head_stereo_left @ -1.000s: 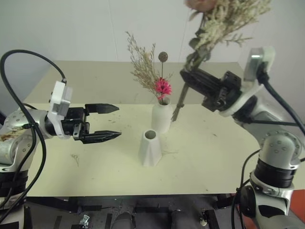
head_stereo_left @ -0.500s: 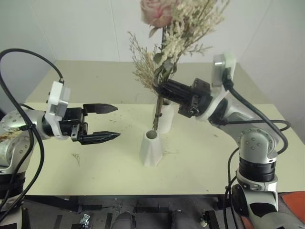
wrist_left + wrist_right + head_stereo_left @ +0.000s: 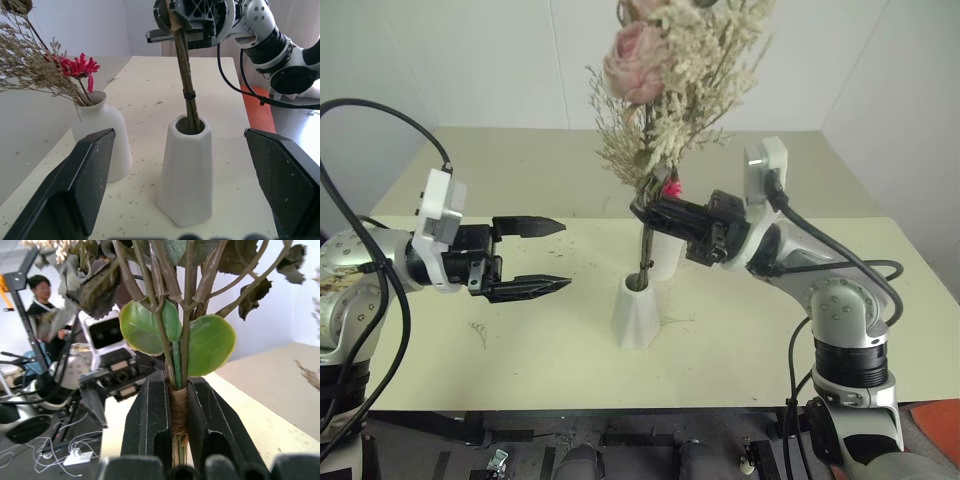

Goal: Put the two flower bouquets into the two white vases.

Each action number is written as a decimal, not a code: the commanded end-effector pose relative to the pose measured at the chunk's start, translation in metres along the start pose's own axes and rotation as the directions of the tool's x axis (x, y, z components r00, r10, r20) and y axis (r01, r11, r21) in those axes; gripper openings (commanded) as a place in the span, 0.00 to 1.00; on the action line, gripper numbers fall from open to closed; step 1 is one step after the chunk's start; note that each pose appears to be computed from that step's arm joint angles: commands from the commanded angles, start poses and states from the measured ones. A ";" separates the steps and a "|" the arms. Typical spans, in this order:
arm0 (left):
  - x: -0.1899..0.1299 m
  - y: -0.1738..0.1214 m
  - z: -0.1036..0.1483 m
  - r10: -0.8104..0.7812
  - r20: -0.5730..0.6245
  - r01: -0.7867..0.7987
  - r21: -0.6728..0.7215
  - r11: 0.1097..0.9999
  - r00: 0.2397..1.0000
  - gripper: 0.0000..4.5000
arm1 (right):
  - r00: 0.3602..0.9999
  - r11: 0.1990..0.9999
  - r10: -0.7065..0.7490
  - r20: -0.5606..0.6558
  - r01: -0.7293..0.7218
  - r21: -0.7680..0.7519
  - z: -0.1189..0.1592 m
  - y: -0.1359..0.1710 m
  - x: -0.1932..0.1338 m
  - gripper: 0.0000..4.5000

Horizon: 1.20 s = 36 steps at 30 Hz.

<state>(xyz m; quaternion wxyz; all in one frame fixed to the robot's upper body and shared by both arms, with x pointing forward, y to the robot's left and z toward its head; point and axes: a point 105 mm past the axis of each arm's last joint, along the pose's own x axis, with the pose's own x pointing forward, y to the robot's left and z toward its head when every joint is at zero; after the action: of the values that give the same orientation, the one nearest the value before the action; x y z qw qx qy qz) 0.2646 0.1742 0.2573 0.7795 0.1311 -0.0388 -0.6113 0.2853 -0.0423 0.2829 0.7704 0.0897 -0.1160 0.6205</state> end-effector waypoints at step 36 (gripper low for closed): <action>-0.002 -0.002 0.011 0.011 0.007 -0.012 0.057 0.998 1.000 1.00 | 0.997 1.000 0.005 -0.075 -0.005 -0.003 -0.034 0.011 0.001 0.41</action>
<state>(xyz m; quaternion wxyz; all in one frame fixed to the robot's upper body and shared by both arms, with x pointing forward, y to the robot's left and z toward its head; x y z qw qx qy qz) 0.2632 0.1750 0.2582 0.7823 0.1358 -0.0419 -0.6065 0.2869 -0.0301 0.2410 0.7825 0.0815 -0.0630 0.6141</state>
